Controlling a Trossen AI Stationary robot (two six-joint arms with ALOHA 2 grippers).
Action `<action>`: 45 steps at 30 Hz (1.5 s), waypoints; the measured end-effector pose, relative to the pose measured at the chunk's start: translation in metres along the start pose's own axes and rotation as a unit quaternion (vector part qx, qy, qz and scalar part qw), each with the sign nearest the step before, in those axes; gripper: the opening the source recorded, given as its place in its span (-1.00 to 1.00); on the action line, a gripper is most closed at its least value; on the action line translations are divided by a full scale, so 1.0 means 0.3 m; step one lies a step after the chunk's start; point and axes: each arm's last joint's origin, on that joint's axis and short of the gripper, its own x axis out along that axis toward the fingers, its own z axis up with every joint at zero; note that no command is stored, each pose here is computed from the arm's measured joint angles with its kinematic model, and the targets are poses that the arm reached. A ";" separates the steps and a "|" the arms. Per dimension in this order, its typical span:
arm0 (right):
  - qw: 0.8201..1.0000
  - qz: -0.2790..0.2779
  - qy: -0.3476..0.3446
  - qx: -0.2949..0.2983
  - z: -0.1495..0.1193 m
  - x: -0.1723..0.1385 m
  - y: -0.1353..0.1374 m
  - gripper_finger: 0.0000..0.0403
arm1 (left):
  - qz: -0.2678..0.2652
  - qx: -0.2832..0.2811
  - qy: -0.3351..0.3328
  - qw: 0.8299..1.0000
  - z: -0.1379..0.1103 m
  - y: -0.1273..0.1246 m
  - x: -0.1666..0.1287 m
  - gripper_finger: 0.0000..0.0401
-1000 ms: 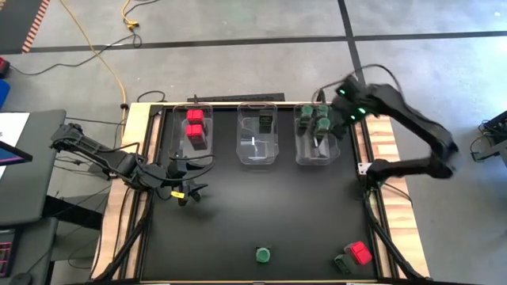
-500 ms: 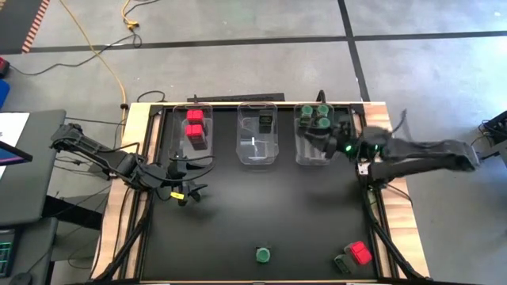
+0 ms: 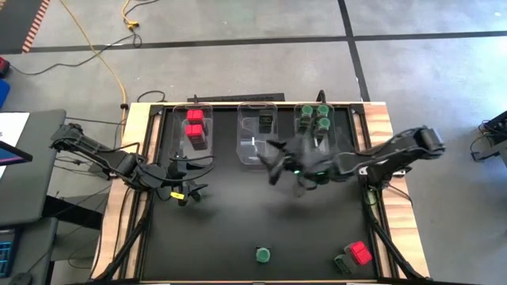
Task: Sort spices by type
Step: Put the black seasoning can into the middle transparent bin
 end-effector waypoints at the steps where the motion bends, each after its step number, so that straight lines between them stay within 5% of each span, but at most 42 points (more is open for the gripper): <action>1: 0.999 -0.008 0.028 -0.021 0.008 0.021 0.022 0.66 | 0.000 0.000 0.000 1.000 0.000 0.000 0.000 0.52; 7: 0.966 -0.094 0.228 -0.080 0.043 0.059 0.070 0.66 | 0.000 -0.024 0.000 1.000 0.000 0.000 0.000 0.52; 13: 0.909 -0.171 0.379 -0.019 0.053 -0.012 0.063 0.66 | 0.005 -0.091 -0.001 0.996 -0.001 0.001 0.001 0.51; 23: 0.855 -0.285 0.433 -0.013 -0.045 -0.234 0.087 0.65 | 0.122 -0.195 0.055 0.972 0.032 -0.040 0.062 0.46; 27: 0.856 -0.285 0.431 -0.004 -0.094 -0.295 0.053 0.63 | 0.172 -0.223 0.075 0.956 0.076 -0.073 0.095 0.46; 36: 0.894 -0.180 0.407 0.058 -0.187 -0.373 -0.120 0.63 | 0.262 -0.324 0.117 0.901 0.165 -0.140 0.155 0.46; 42: 0.900 -0.154 0.404 0.052 -0.217 -0.439 -0.237 0.63 | 0.309 -0.390 0.139 0.856 0.168 -0.196 0.228 0.46; 45: 0.902 -0.147 0.402 0.052 -0.229 -0.462 -0.276 0.63 | 0.343 -0.433 0.166 0.817 0.140 -0.216 0.261 0.46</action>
